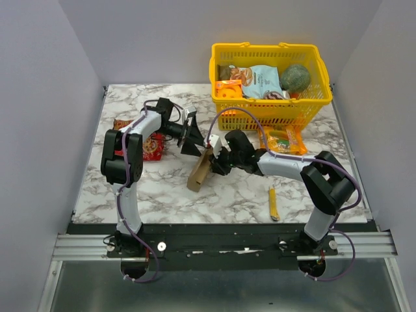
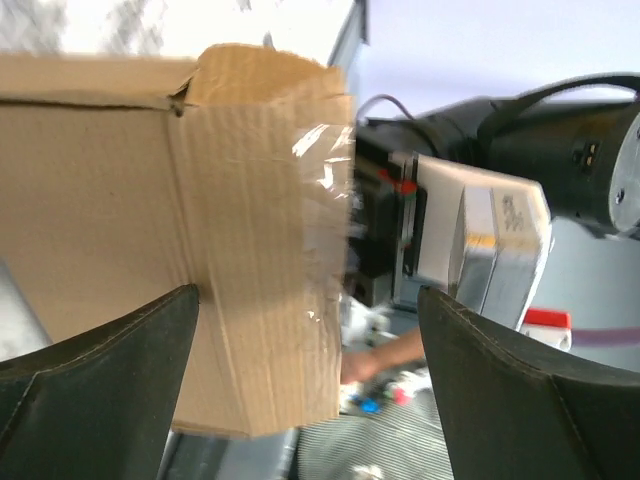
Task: Unpack the express box
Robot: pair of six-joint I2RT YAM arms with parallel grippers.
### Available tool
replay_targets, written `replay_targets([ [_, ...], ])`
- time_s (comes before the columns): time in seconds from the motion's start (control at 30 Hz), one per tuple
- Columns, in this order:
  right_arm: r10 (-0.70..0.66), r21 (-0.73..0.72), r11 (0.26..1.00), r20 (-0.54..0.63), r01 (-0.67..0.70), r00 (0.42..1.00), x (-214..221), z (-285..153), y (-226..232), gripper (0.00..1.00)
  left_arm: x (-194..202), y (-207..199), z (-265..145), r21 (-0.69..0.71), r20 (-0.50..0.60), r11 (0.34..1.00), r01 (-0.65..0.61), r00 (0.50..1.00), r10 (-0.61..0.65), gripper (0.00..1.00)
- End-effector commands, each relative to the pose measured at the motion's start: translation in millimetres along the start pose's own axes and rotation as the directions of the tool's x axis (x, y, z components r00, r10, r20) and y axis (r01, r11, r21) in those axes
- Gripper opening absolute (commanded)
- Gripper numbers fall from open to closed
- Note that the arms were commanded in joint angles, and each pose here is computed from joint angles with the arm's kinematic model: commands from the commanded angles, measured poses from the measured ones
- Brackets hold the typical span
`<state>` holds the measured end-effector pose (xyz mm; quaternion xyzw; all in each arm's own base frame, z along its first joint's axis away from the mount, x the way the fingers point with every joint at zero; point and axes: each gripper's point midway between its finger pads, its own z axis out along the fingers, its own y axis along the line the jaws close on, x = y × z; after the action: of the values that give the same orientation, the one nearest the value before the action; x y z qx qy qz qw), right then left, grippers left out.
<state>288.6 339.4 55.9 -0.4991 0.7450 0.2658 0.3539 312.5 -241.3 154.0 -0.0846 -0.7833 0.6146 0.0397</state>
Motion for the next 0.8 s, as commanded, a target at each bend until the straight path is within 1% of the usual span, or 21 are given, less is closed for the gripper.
replay_targets([
  [0.0,-0.067,0.029,0.998,0.109,0.064,0.992,-42.1,-5.7,-6.0,0.31,-23.6,-7.9,-21.4,-0.219,0.039,0.96,-0.174,0.982,0.186,0.98],
  [0.07,-0.065,0.034,0.998,0.114,0.062,0.991,-44.0,-8.6,-6.3,0.31,-29.3,-6.3,-30.0,-0.319,0.037,0.922,-0.221,0.969,0.245,0.99],
  [0.1,-0.065,0.036,0.997,0.118,0.061,0.991,-45.8,-10.0,-5.9,0.31,-32.2,-9.8,-36.1,-0.379,0.042,0.891,-0.251,0.957,0.288,0.98],
  [0.13,-0.058,0.046,0.998,0.117,0.053,0.991,-46.7,-11.6,-7.6,0.31,-38.5,1.8,-46.1,-0.489,0.042,0.833,-0.257,0.948,0.317,0.98],
  [0.2,-0.06,0.054,0.997,0.126,0.054,0.99,-52.2,-18.5,-8.9,0.31,-42.2,1.2,-58.2,-0.606,0.028,0.743,-0.285,0.926,0.377,0.99],
  [0.23,-0.06,0.066,0.996,0.128,0.052,0.99,-53.6,-21.3,-11.9,0.31,-46.8,12.5,-72.8,-0.701,-0.004,0.649,-0.296,0.912,0.411,0.99],
  [0.3,-0.065,0.082,0.995,0.143,0.054,0.988,-60.2,-28.2,-13.2,0.31,-46.0,7.9,-80.8,-0.739,-0.031,0.59,-0.325,0.891,0.453,0.99],
  [0.33,-0.068,0.088,0.995,0.146,0.056,0.987,-62.0,-30.1,-13.3,0.31,-45.4,7.4,-80.5,-0.752,-0.067,0.552,-0.36,0.875,0.479,0.99],
  [0.37,-0.072,0.093,0.994,0.154,0.058,0.985,-65.1,-32.7,-13.3,0.31,-44.4,7.2,-81.8,-0.76,-0.086,0.529,-0.377,0.865,0.494,0.99],
  [0.43,-0.067,0.106,0.993,0.163,0.05,0.984,-68.4,-38.9,-14.0,0.31,-38.8,4.3,-77.5,-0.755,-0.112,0.516,-0.404,0.855,0.506,0.99],
  [0.5,-0.058,0.117,0.992,0.165,0.038,0.985,-69.7,-43.3,-14.9,0.31,-33.2,-0.7,-68.1,-0.722,-0.095,0.565,-0.399,0.866,0.492,0.99],
  [0.57,-0.045,0.138,0.99,0.159,0.023,0.986,-68.6,-51.9,-20.6,0.31,-30.0,-2.5,-58.8,-0.704,-0.106,0.575,-0.416,0.862,0.495,0.99],
  [0.63,-0.029,0.157,0.988,0.157,0.004,0.987,-66.9,-59.7,-29.2,0.31,-26.2,-4.9,-53.7,-0.701,-0.127,0.556,-0.446,0.846,0.518,0.99],
  [0.7,-0.016,0.178,0.984,0.158,-0.012,0.987,-67.5,-68.5,-36.0,0.31,-22.1,-5.8,-44.2,-0.701,-0.169,0.516,-0.492,0.818,0.551,0.98],
  [0.77,0.004,0.206,0.978,0.172,-0.04,0.985,-69.0,-79.1,-47.2,0.31,-19.4,-2.6,-38.9,-0.704,-0.196,0.493,-0.511,0.807,0.557,0.92],
])
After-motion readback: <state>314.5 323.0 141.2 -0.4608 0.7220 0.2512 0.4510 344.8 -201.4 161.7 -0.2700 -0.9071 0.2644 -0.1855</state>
